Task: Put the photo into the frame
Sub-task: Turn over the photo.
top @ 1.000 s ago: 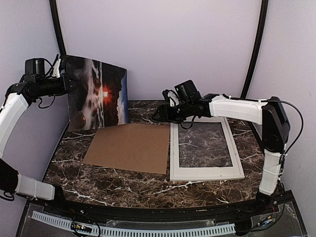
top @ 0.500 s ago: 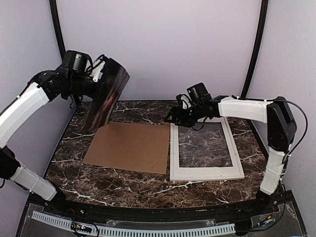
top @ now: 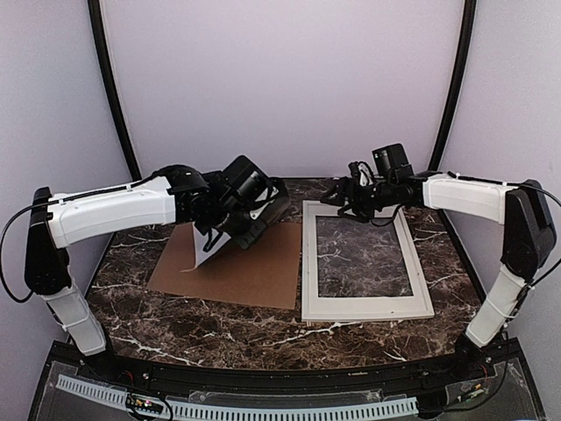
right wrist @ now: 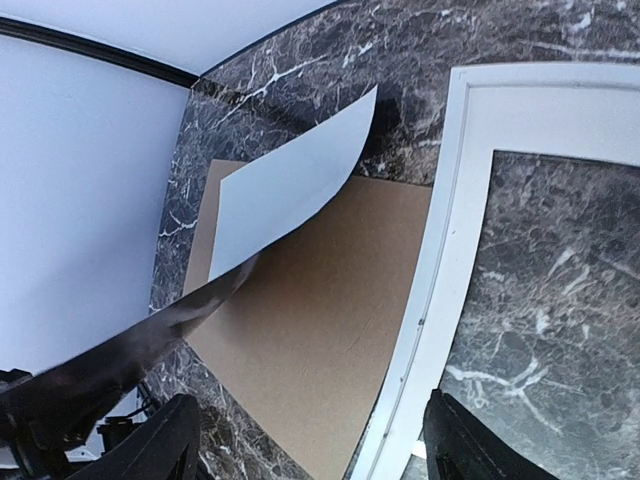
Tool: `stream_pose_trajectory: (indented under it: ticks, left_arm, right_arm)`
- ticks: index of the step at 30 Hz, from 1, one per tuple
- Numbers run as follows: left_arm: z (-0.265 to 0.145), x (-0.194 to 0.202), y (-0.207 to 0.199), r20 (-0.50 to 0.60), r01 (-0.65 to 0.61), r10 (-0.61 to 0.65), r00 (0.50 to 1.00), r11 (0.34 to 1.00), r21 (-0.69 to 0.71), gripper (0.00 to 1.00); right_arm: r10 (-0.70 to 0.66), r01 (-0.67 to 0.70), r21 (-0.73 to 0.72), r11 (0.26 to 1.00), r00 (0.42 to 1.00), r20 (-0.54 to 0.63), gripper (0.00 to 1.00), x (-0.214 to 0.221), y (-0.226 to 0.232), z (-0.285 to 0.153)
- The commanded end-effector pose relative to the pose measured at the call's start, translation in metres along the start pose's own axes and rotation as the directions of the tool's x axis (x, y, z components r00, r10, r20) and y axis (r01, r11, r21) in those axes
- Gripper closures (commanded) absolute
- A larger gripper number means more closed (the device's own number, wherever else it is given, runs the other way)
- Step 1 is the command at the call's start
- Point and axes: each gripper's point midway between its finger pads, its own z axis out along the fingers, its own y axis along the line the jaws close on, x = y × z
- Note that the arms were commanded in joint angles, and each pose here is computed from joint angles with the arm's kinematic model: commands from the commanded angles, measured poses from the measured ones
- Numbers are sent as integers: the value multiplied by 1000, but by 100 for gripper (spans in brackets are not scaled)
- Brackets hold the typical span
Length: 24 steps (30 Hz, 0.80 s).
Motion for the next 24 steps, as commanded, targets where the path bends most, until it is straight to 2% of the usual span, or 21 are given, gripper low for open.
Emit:
stream_pose_trajectory:
  ticks: [1,7,13,19,24]
  left_arm:
    - [13,13,-30,-23,39,-39,999,999,0,100]
    - [23,23,-74,-33,9,-7,999,998,58,100]
    - [31,35,-106,-48,-44,48,998,997,68,100]
    - [37,45,-119,-67,-92,94,993,995,38,100]
    - [39,50,-120,-82,-107,108,991,994,20,100]
  right_arm:
    - [68,-76,-118,990,995,-69,22,19,6,12]
    - [146,-171,-207,963,981,-130,22,33,9,27]
    - [180,-235,-215,948,952,-246,22,63,9,49]
    - [198,-272,-189,944,921,-336,23,96,1,63]
    - [214,-285,-151,947,905,-367,25,115,-14,65]
